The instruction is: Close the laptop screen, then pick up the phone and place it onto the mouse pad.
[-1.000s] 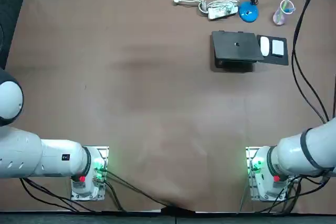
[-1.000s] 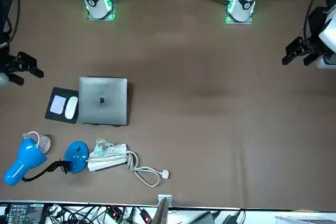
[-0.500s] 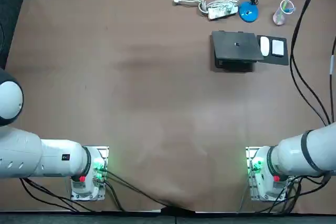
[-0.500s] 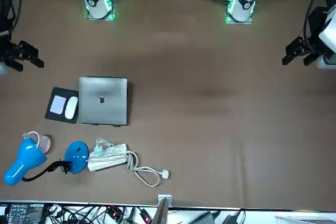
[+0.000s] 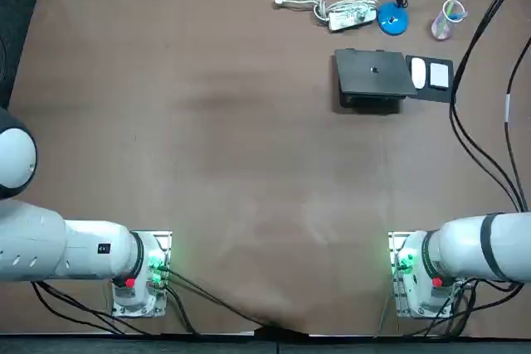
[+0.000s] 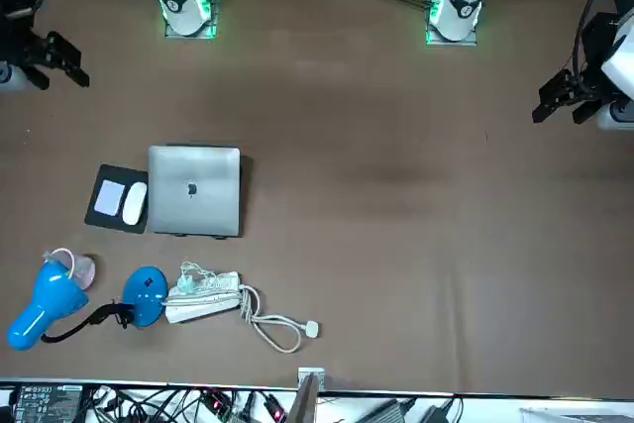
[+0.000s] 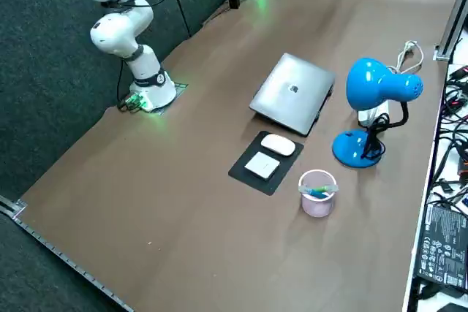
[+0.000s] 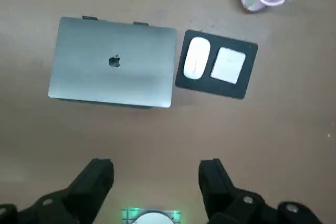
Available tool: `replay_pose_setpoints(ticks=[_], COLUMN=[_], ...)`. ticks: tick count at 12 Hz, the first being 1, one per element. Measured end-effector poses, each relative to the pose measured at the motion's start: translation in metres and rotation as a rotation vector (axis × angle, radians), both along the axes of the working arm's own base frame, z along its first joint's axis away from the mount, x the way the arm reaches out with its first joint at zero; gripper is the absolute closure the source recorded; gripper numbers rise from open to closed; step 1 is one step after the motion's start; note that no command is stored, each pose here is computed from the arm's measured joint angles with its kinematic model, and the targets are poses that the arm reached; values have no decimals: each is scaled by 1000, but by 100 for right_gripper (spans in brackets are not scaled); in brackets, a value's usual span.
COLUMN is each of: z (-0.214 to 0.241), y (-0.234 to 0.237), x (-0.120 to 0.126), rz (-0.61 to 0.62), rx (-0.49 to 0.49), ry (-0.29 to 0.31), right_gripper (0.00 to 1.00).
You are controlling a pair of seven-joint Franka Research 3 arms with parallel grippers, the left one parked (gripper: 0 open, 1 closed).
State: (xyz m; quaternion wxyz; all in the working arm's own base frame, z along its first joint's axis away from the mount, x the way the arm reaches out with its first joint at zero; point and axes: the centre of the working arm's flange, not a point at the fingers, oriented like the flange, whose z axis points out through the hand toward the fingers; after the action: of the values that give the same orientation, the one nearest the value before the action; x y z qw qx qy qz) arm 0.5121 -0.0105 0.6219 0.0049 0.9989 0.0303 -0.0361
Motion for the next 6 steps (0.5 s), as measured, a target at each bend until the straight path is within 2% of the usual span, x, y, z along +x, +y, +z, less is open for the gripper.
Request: replay_pose_setpoints(ticks=[6], z=[1], y=[22], x=[-22], rz=[-34], rx=[-9], ry=[-1], right_gripper=[0])
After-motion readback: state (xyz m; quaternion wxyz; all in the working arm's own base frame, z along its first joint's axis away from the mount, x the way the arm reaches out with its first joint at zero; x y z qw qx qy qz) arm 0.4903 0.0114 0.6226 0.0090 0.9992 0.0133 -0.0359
